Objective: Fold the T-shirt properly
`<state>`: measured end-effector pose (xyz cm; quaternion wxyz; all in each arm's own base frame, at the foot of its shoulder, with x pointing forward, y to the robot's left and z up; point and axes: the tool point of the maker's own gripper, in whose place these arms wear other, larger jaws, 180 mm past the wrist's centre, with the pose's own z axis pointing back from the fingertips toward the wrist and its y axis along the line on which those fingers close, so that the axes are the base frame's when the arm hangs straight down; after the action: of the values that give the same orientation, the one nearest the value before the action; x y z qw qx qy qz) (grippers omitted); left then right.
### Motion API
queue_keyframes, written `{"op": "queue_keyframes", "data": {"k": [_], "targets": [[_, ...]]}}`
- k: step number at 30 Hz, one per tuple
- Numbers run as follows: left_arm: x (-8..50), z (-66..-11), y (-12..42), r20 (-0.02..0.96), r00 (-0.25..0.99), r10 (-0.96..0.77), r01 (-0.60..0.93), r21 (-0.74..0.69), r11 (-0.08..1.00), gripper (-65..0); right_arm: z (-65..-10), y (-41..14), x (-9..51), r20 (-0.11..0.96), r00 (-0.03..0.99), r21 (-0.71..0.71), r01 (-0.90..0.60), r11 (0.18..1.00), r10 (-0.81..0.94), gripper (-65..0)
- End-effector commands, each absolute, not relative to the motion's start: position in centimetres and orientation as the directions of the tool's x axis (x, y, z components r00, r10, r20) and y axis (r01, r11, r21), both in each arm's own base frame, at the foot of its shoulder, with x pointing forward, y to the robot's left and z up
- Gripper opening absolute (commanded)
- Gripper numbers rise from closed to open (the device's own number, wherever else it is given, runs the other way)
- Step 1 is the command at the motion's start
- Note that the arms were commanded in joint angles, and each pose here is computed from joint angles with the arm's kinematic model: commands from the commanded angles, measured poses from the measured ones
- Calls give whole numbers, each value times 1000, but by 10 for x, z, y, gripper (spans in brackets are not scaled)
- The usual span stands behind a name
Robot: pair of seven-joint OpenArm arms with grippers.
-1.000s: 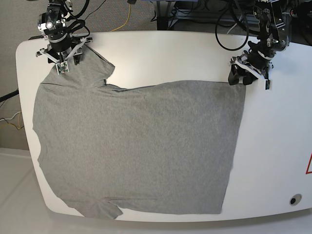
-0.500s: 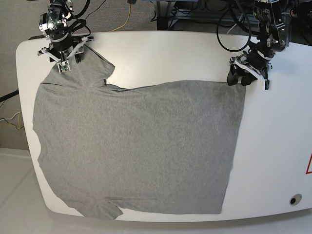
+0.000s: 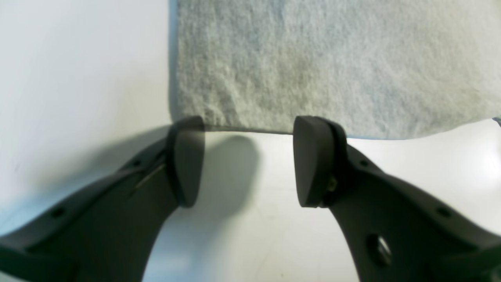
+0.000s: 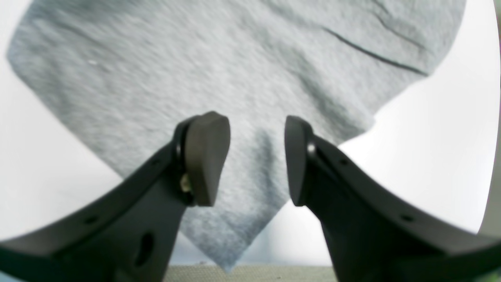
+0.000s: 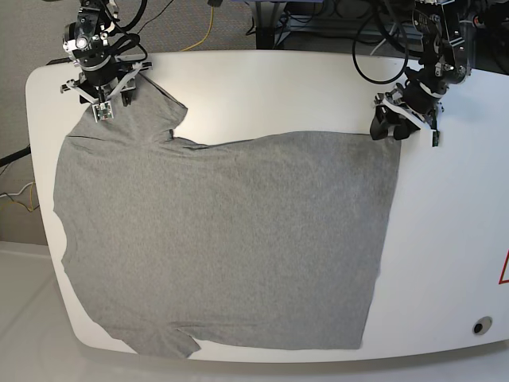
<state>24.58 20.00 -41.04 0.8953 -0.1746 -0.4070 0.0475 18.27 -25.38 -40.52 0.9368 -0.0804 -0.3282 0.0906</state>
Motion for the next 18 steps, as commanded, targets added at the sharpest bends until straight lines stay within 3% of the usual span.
{"op": "queue_keyframes", "data": {"k": [1,13,18], "targets": [[249,-405,201,724,654,220,70,-347,935,-315,-397,-257,189,623,747,-223,-115,968,232,-382],[254,-398,203,744,627,232,73,-353,933,-320,-392,-254,195,638,731,-225,-123,966,242,-381],[254,-398,207,746,624,232,62,-343,937,-394,-393,-254,196,635,735,-223,-121,967,238,-381]]}}
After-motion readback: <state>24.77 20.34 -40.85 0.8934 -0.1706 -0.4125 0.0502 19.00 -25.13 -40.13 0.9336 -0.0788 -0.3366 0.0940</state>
